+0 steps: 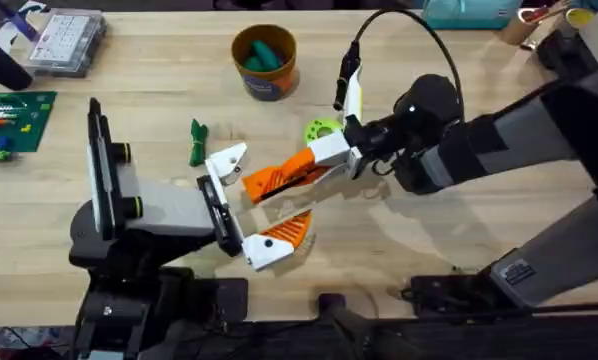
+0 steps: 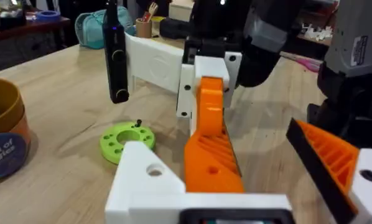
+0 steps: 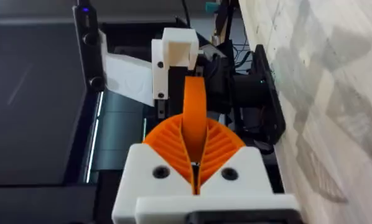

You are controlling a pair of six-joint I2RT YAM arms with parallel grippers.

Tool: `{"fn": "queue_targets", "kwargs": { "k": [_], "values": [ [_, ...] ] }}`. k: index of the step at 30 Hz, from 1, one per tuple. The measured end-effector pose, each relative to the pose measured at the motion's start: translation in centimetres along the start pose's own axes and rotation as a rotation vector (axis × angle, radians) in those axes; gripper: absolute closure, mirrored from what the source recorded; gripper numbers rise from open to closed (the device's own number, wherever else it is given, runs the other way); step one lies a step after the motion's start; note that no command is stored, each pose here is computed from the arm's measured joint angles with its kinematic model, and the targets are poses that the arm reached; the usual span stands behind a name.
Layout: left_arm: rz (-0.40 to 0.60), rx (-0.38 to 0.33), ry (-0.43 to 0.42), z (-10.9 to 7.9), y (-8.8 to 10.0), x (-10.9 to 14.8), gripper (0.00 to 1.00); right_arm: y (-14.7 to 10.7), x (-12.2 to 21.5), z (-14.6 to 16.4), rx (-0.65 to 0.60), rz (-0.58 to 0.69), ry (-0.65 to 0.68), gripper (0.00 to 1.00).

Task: Pick up the gripper from the table and insert it into the empty holder that is missing its gripper. Then pick up a screw, insert it into the mounting hole, and use the screwdriver to tighten it. Finally, clean up the table by picking up the vegetable and placing it into the bucket.

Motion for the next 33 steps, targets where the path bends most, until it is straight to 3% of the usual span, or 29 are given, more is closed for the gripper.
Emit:
{"fn": "queue_targets", "kwargs": {
  "k": [33],
  "values": [
    [0.0, 0.0, -0.002, 0.0, 0.0, 0.0, 0.013, 1.3, -0.1, 1.2, 0.02, -0.011, 0.008, 0.986]
  ]
}}
Point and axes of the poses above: each hand's point on the last joint's axis, 136 mm out from that joint toward the fingers, its own x axis back along the fingers, its own z axis along the line the jaws close on, y = z × x, the point moved 5 cm from there along x, back along the fingers, and after that the axes turned 1 degree about x, right-handed, at the moved point
